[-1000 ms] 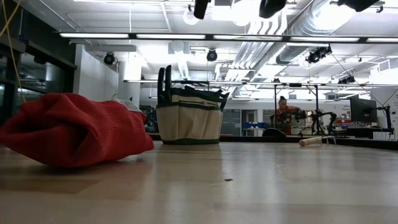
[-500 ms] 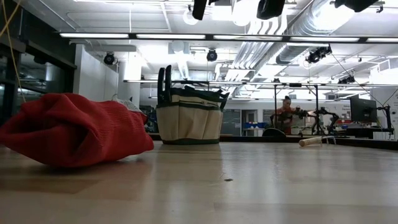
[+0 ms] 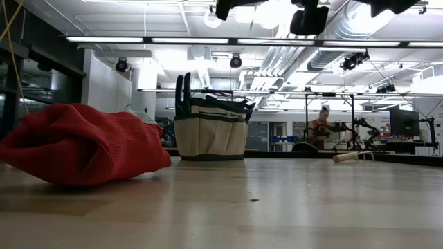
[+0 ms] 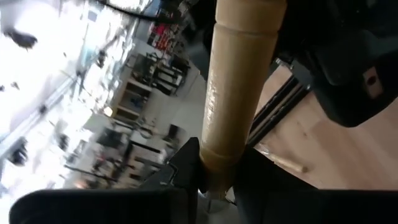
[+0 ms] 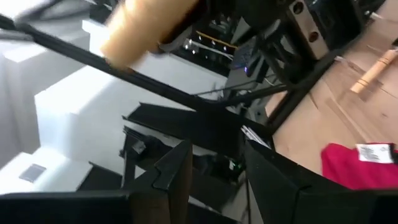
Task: Pick & Place Garden tools in Gardening bag
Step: Put the brown trowel into the white gardening bag
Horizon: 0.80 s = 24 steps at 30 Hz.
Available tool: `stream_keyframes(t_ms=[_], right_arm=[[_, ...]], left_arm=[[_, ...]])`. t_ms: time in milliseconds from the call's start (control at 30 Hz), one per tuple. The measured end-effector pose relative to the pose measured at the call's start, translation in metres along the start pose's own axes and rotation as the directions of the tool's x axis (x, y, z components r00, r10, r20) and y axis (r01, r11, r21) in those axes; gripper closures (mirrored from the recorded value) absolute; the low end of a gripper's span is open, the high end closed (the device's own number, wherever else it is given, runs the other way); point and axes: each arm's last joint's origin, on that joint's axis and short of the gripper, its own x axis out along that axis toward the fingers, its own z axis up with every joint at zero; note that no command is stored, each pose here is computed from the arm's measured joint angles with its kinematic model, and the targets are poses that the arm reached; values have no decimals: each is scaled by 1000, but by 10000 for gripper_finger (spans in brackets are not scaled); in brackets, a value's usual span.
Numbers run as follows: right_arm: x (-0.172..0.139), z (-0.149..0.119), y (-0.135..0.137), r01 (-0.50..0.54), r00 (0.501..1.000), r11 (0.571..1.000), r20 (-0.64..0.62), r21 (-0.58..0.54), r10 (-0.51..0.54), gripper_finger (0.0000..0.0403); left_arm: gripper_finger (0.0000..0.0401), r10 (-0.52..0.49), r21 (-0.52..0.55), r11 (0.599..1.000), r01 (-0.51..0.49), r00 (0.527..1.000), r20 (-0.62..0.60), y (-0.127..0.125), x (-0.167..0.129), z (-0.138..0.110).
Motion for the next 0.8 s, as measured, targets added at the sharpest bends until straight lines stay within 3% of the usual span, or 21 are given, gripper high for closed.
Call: stream_keyframes(t_ms=[133, 267, 500, 700, 800], right_arm=[[-10, 5, 0, 58, 998, 998, -21, -30, -58, 264], [-27, 11, 3, 128, 992, 988, -9, -83, -129, 264], [-55, 24, 9, 252, 966, 945, 112, -209, -233, 264], [-66, 34, 10, 342, 933, 874, 234, -344, -273, 264], [-68, 37, 9, 397, 911, 819, 289, -414, -295, 264]], left_arm=[[340, -53, -168, 984, 54, 999, 10, 5, 1, -12], [340, -143, -337, 929, 151, 989, 49, 9, 3, -29], [340, -290, -535, 755, 379, 925, 245, 20, 5, -56], [340, -334, -632, 604, 486, 874, 352, 33, 4, -78], [340, -336, -666, 561, 492, 870, 360, 37, 6, -88]])
